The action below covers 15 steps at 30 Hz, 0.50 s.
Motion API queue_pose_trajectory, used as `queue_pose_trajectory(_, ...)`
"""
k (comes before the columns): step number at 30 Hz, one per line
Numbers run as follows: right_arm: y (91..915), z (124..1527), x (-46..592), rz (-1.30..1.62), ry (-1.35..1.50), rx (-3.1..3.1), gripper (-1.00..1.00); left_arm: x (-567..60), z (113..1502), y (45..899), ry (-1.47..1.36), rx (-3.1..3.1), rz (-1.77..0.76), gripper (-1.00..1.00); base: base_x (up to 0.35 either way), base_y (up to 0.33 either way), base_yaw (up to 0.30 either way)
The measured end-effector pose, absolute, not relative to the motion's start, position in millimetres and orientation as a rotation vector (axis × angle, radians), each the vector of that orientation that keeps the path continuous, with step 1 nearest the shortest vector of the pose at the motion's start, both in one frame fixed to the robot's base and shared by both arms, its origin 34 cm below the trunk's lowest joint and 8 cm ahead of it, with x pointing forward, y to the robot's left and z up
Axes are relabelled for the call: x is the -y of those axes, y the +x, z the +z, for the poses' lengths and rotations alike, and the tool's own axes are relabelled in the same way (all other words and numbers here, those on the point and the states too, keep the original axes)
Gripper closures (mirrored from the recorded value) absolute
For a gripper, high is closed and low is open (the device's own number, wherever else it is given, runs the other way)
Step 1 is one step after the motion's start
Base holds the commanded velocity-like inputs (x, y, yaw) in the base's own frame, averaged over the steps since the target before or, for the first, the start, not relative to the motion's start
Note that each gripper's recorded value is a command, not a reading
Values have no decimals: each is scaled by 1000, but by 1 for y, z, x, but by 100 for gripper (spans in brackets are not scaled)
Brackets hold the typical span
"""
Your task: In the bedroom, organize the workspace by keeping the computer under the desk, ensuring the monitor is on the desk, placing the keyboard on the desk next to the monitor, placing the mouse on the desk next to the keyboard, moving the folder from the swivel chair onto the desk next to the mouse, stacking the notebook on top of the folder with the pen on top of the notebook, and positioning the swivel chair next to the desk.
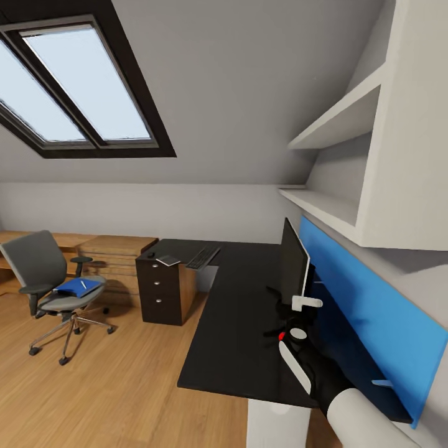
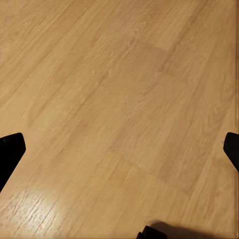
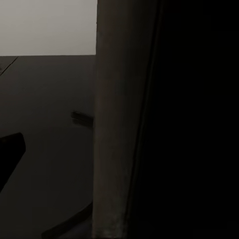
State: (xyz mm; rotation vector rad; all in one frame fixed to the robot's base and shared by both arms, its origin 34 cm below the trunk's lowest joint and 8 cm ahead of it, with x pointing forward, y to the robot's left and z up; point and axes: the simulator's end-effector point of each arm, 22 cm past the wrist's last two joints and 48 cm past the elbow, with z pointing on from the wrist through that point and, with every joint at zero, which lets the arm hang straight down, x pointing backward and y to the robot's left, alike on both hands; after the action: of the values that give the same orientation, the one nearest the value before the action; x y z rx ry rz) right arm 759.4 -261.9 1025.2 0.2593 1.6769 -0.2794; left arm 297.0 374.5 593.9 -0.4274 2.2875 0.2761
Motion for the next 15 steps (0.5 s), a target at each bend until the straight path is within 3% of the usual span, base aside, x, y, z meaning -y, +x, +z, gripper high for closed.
queue_pose_trajectory(4, 759, 1025, 262, -279, 260, -1677, -100, -375, 594, 297, -428, -2287, 276, -100, 0, -123, 0)
queue_pose_trajectory(15, 759, 1025, 262, -279, 260, -1677, -100, -375, 594, 297, -428, -2287, 276, -100, -2, -12, 0)
